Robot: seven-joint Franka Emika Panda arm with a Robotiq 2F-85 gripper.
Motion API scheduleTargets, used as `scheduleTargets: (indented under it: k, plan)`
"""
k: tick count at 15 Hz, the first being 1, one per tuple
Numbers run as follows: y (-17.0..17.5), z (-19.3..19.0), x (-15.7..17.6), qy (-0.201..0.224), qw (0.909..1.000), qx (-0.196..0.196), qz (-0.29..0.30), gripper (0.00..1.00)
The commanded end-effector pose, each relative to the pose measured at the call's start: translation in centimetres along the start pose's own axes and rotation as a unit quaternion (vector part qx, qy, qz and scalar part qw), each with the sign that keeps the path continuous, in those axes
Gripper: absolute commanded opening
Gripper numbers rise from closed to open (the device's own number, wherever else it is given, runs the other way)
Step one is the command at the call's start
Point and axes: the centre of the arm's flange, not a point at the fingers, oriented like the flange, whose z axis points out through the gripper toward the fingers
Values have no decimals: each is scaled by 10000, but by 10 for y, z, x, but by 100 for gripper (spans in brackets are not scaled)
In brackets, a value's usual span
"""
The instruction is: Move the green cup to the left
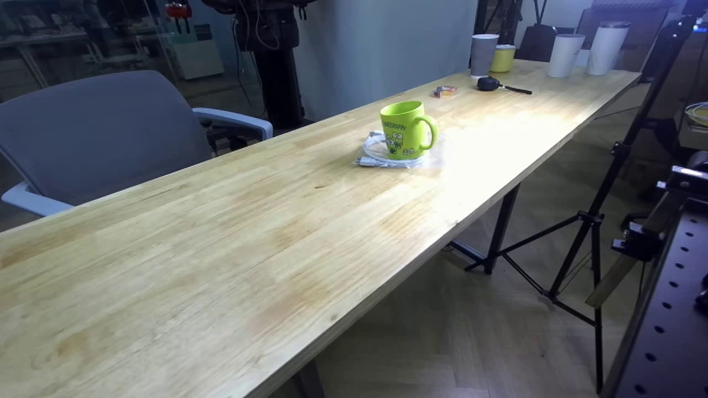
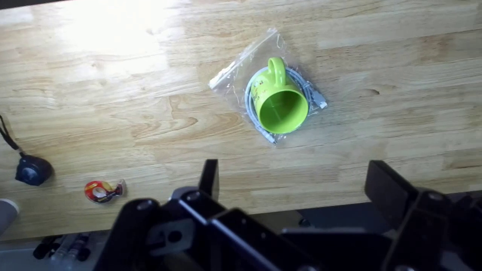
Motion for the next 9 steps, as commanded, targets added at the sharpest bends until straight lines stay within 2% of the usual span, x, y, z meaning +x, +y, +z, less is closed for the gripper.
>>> scheduleTargets:
  k: [1,5,9]
  plan:
    - [-10,18,6,77,9987,331,-376,100]
    - [-15,42,15,21,9976,434,-536,100]
    - [-18,73,25,-263,9983,286,-439,100]
